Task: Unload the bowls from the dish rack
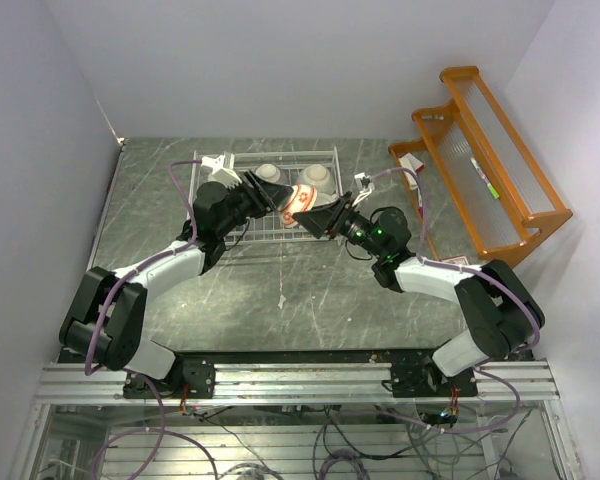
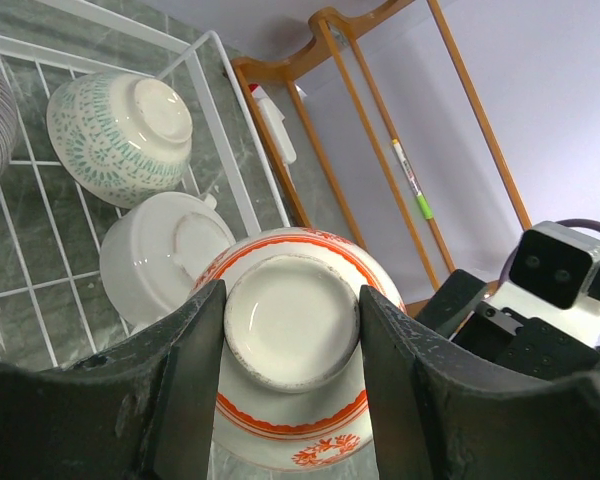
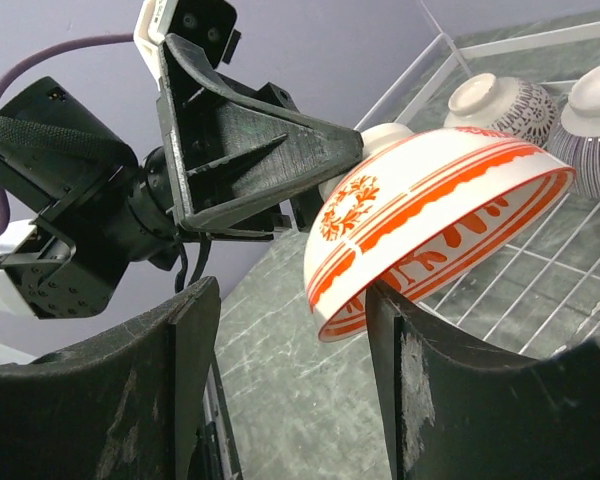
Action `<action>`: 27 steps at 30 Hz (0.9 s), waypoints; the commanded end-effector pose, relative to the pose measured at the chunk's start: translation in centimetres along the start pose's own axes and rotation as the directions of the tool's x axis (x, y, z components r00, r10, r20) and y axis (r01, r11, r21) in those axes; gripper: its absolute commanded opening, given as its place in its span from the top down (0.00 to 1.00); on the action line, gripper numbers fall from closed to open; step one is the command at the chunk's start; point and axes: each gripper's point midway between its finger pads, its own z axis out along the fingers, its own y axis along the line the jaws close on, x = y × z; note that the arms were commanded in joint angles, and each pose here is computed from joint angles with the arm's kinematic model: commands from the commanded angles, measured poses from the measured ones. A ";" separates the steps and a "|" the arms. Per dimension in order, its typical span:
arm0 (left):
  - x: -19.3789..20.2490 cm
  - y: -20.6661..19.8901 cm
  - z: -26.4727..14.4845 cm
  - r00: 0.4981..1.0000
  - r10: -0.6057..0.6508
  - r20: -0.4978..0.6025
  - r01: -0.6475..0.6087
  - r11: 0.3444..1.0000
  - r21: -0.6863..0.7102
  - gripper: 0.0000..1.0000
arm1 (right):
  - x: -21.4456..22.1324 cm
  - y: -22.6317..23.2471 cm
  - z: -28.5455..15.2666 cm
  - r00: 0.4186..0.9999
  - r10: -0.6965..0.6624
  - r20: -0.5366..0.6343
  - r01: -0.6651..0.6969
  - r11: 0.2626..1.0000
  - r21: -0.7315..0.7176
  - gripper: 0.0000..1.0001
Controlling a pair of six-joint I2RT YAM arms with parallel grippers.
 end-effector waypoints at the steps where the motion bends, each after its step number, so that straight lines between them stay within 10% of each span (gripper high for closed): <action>1: -2.2 -3.8 -0.4 0.998 -0.003 0.060 -0.005 0.990 0.140 0.93 | -1.5 1.5 0.7 0.999 -0.001 0.047 0.004 0.997 -0.075 0.41; 18: -1.7 -3.5 -0.9 0.998 -0.016 0.054 0.008 0.990 0.143 0.93 | -1.3 -0.2 1.2 0.999 -0.027 0.025 0.027 1.000 -0.001 1.00; 27: -2.7 -2.6 -3.2 0.992 0.042 0.122 -0.048 0.998 0.047 0.38 | -2.5 -0.3 1.1 0.992 -0.124 -0.027 0.126 0.989 0.082 1.00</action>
